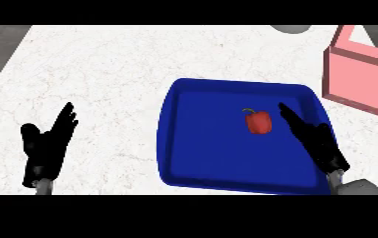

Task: Pick the bell pepper from the tray and place it in the cardboard box

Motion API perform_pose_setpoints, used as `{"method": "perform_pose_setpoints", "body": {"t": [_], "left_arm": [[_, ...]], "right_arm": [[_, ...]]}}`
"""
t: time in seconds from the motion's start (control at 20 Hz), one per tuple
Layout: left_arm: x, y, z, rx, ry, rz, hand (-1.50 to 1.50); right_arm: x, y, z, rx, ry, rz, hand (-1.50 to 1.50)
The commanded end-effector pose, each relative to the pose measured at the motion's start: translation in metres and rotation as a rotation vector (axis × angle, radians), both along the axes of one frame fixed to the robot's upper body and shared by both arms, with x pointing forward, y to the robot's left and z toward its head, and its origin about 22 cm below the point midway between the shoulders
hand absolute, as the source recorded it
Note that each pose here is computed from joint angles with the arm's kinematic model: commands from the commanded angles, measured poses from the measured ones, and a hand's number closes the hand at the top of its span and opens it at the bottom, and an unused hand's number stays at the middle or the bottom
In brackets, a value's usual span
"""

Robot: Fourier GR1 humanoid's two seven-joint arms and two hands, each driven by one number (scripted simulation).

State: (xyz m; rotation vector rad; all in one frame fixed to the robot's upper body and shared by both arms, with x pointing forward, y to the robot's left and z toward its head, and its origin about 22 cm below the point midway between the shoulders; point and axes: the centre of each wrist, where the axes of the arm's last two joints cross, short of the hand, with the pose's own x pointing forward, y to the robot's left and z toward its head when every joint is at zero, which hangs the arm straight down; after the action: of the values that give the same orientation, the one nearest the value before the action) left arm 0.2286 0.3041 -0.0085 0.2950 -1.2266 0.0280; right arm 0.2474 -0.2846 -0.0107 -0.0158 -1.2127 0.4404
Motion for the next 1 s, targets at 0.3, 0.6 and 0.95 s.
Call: {"method": "perform_pose_setpoints", "body": {"t": [0.3,0.6,0.95], "left_arm": [[0.039,-0.034,0.076,0.18,-0.389,-0.416,0.0],[0.048,-0.034,0.07,0.174,-0.463,-0.536,0.0],[0.05,-0.055,0.073,0.193,-0.455,-0.559,0.0]], "right_arm": [[0.054,-0.016,0.204,-0.347,-0.863,0.187,-1.5],[0.042,-0.05,0.201,-0.348,-1.04,0.267,-1.5],[0.037,-0.028,0.185,-0.615,-1.063,0.465,-1.5]]}}
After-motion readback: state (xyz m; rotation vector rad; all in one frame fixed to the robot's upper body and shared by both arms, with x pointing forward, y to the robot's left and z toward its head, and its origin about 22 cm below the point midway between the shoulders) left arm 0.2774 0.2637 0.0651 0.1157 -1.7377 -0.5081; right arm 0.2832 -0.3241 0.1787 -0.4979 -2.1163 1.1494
